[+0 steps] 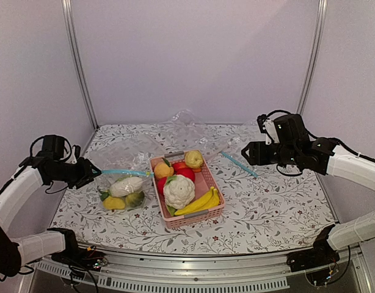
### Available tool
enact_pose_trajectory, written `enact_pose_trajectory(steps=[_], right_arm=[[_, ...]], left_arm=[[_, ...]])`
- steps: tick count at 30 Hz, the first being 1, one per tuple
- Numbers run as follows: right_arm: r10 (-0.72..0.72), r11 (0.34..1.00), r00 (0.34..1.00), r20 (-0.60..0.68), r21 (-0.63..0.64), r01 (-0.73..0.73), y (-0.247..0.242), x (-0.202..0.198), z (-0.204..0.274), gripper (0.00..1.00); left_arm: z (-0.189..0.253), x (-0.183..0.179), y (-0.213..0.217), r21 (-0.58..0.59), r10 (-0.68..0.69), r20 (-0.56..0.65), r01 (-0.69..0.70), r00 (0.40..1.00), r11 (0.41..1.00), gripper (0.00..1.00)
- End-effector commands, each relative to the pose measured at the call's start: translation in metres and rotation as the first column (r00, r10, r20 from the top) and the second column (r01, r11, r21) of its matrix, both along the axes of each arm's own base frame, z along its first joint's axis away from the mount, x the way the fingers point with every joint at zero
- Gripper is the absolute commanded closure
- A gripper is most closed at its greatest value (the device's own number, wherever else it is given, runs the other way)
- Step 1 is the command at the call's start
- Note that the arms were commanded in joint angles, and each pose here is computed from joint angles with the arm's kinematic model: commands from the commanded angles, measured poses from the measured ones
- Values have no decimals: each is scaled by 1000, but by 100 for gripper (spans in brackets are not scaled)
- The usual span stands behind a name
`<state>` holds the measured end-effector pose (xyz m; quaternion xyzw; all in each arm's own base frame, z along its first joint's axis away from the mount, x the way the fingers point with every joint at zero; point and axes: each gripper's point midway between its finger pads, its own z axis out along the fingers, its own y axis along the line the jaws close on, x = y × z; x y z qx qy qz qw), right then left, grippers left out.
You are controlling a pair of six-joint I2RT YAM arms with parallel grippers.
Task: Place the food in the zip-top bag and seal the zipper
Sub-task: Place the zipper food storage bag at the center of the board, then reset both arms
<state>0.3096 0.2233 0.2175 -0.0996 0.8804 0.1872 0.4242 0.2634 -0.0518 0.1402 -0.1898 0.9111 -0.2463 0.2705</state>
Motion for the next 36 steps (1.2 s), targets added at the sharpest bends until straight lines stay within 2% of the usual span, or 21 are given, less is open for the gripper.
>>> enact_pose_trajectory(steps=[1,4,7,8,9,13,18,24,29,31,36], right_arm=[[-52,999,999,2,-6,52,-14,2,-1,27],[-77,997,997,7,-9,78,-20,4,-1,20],[-106,994,994,2,-8,106,-27,6,-2,9],[-115,993,993,0,-8,115,-29,7,-3,5],[-126,992,992,-2,-8,126,-32,9,-3,2],[-184,983,983,-21,-8,184,-48,16,-11,1],[-297,955,954,-48,-11,297,-86,32,-23,1],[-442,897,897,-8,15,442,-152,46,-25,1],[-557,831,822,116,92,549,-209,49,-16,1],[-582,813,791,186,113,572,-226,48,-14,1],[-623,772,708,333,119,624,-252,40,-18,1]], left_arm=[[4,4,7,21,27,26,-28,999,999,34],[16,12,20,90,55,76,-62,996,994,14],[32,23,32,135,95,136,-114,986,984,2],[35,27,34,137,109,154,-130,982,982,1],[39,31,37,140,121,173,-146,977,979,0],[46,46,58,178,218,246,-266,944,947,0],[61,63,92,254,308,408,-431,860,866,0],[99,70,117,311,274,628,-557,729,770,0],[94,70,123,351,187,734,-601,652,718,0],[81,74,120,383,135,748,-589,650,712,1],[47,85,120,444,121,693,-553,711,705,0]])
